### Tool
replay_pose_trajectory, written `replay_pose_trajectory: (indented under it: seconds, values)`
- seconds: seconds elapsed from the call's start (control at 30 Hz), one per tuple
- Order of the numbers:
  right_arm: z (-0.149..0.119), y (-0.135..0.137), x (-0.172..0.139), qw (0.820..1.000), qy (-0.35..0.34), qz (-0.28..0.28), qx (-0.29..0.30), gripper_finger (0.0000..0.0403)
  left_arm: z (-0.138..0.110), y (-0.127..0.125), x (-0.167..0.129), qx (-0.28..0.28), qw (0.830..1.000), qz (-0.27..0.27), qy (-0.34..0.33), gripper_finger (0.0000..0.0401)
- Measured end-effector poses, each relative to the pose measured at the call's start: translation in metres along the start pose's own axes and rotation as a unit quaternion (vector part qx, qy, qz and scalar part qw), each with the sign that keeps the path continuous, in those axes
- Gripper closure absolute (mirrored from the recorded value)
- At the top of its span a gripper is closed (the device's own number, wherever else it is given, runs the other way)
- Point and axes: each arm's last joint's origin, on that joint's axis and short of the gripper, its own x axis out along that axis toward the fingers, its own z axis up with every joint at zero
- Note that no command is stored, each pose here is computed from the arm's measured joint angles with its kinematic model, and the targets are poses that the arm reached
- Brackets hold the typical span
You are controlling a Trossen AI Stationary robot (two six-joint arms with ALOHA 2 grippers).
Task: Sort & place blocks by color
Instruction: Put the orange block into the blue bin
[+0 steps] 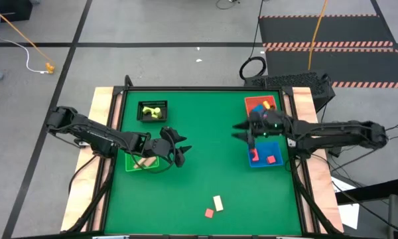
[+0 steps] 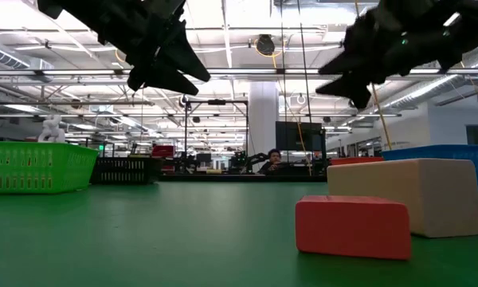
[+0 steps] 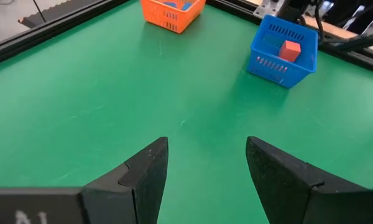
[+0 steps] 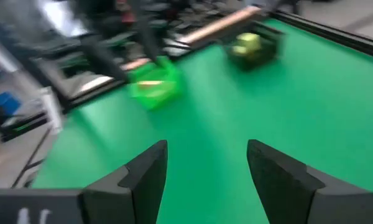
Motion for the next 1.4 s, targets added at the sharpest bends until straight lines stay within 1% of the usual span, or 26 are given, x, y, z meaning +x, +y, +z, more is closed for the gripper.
replay_pose_trajectory:
  seconds: [0.13, 0.3, 0.5, 0.67, 0.87, 1.1, 1.17, 1.27, 1.4]
  values:
    - [-0.006, 0.027, 0.005, 0.999, -0.010, 0.039, -0.027, 0.0188, 0.001, -0.002, -0.001, -0.022, 1.000, -0.012, -0.002, 0.0183]
    - [-0.016, 0.047, 0.008, 0.997, -0.001, 0.067, -0.044, 0.0188, 0.005, -0.015, -0.005, -0.020, 0.996, -0.088, -0.018, 0.0183]
    - [-0.028, 0.060, 0.010, 0.993, 0.033, 0.096, -0.056, 0.0188, 0.006, -0.038, -0.015, -0.025, 0.986, -0.153, -0.065, 0.0183]
    - [-0.031, 0.062, 0.011, 0.992, 0.039, 0.100, -0.061, 0.0188, -0.008, -0.058, -0.010, -0.011, 0.979, -0.187, -0.077, 0.0183]
    - [-0.030, 0.062, 0.011, 0.992, 0.035, 0.102, -0.060, 0.0188, -0.033, -0.075, 0.009, 0.017, 0.979, -0.203, -0.033, 0.0183]
    - [-0.030, 0.062, 0.011, 0.992, 0.033, 0.102, -0.060, 0.0188, -0.054, -0.105, 0.038, 0.076, 0.967, -0.241, 0.020, 0.0183]
    - [-0.030, 0.062, 0.011, 0.992, 0.033, 0.103, -0.060, 0.0188, -0.057, -0.114, 0.044, 0.087, 0.963, -0.252, 0.033, 0.0183]
    - [-0.029, 0.063, 0.011, 0.992, 0.032, 0.103, -0.060, 0.0188, -0.060, -0.124, 0.049, 0.111, 0.961, -0.249, 0.048, 0.0183]
    - [-0.029, 0.063, 0.011, 0.992, 0.032, 0.103, -0.060, 0.0188, -0.059, -0.138, 0.053, 0.150, 0.954, -0.256, 0.042, 0.0183]
